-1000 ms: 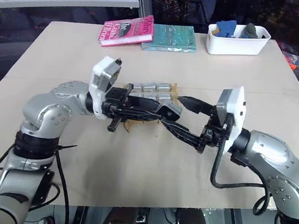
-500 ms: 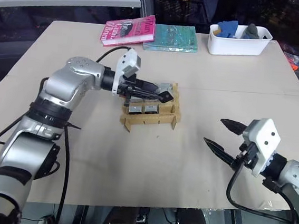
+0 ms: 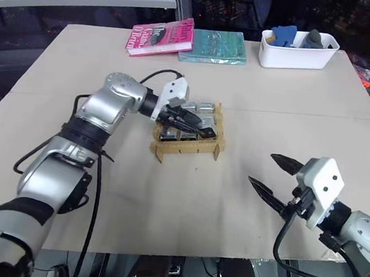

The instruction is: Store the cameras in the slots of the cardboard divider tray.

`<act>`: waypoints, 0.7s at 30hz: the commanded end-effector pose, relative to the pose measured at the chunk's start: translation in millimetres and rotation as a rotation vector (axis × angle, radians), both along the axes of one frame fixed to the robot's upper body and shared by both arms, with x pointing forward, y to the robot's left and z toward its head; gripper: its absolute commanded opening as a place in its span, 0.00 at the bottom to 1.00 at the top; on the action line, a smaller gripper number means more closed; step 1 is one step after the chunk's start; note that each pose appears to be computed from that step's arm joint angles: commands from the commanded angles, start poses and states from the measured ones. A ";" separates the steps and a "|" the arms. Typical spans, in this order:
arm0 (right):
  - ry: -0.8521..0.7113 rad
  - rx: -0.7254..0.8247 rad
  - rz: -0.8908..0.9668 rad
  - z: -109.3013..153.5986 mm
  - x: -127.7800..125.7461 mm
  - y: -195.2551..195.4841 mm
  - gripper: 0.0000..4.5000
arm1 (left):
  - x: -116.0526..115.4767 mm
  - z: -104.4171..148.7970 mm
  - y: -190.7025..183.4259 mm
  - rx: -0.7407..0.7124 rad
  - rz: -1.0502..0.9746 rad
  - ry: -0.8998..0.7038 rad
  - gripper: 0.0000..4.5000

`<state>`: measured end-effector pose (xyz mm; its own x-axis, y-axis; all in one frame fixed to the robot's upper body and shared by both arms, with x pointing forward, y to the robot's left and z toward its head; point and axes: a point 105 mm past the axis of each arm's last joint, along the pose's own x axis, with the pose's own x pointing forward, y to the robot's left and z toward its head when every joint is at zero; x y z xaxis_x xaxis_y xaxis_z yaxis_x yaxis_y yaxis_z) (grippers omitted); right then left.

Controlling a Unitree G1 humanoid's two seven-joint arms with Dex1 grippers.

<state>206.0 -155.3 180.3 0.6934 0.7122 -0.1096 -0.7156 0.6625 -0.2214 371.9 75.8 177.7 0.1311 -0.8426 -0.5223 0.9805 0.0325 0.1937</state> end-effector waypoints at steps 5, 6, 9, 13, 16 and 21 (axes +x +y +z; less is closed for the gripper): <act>-0.069 -0.024 0.023 12.9 -2.7 1.1 0.79 | 4.1 2.6 7.1 0.069 0.013 -0.049 0.17; -0.069 -0.026 0.025 12.9 -2.5 1.0 0.79 | 4.6 2.2 7.7 0.075 0.016 -0.053 0.17; -0.069 -0.029 0.030 12.8 -1.0 1.3 0.79 | 6.2 3.3 7.8 0.083 0.020 -0.062 0.17; -0.069 -0.032 0.038 12.8 0.5 1.8 0.81 | 7.2 8.0 3.4 0.060 0.012 -0.077 0.39; -0.064 -0.032 0.049 12.3 1.1 2.8 0.81 | 10.8 25.4 -1.4 -0.027 0.044 -0.117 0.67; -0.042 -0.027 0.078 9.3 2.9 5.4 0.81 | 6.6 57.0 6.5 -0.202 0.110 -0.122 0.76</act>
<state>211.4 -153.5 186.1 0.6594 0.7441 -0.1070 -0.7419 0.6211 -0.2528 381.9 81.2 213.3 0.2609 -0.8848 -0.3860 0.9520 0.1695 0.2550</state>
